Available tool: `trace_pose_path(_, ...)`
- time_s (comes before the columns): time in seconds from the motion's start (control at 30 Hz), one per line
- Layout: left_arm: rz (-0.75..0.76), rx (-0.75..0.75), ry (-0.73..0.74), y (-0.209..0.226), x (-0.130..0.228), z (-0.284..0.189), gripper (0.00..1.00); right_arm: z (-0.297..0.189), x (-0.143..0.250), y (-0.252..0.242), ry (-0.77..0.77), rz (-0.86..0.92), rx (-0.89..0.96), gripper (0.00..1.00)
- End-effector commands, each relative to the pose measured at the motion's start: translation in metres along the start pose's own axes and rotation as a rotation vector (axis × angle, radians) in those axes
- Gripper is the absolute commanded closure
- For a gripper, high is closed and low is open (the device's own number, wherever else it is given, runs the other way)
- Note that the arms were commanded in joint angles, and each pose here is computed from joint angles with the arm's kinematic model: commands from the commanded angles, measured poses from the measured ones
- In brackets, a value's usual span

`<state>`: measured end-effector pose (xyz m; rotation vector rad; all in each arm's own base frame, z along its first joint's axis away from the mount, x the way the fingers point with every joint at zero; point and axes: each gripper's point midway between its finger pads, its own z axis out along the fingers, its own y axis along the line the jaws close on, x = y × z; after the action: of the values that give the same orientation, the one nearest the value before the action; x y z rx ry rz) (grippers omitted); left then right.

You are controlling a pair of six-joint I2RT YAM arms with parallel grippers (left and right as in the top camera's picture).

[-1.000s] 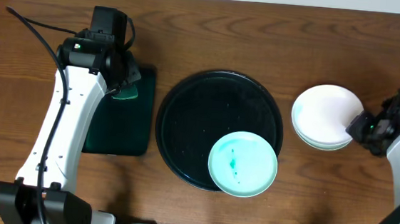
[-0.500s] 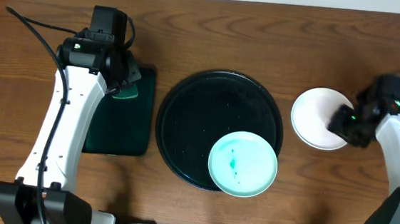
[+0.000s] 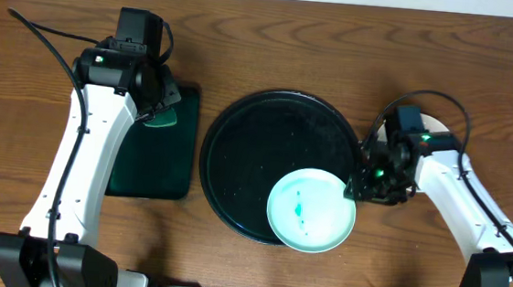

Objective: Clean dirty plates on tray and stack at the side
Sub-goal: 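Move the right gripper to the last plate and drag it center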

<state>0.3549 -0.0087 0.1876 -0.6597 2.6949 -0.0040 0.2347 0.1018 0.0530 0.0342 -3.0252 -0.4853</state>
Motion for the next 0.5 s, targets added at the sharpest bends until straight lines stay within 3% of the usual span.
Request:
trace_pose_path(0.0, -0.005, -0.013, 0.010, 0.003, 0.002, 0.003, 0.93, 0.011, 0.018, 0.004, 0.055, -0.030, -0.004, 0.64)
trace_pose_path(0.17, -0.005, -0.013, 0.010, 0.003, 0.002, 0.003, 0.93, 0.021, 0.034, -0.001, 0.101, -0.008, 0.005, 0.78)
trace_pose_path(0.33, -0.005, -0.013, 0.010, 0.003, 0.002, 0.003, 0.93, 0.023, 0.019, 0.001, 0.038, -0.024, -0.007, 0.98)
trace_pose_path(0.47, -0.006, -0.012, 0.009, 0.003, 0.002, 0.003, 0.93, 0.017, -0.007, 0.013, -0.058, -0.012, -0.028, 0.99)
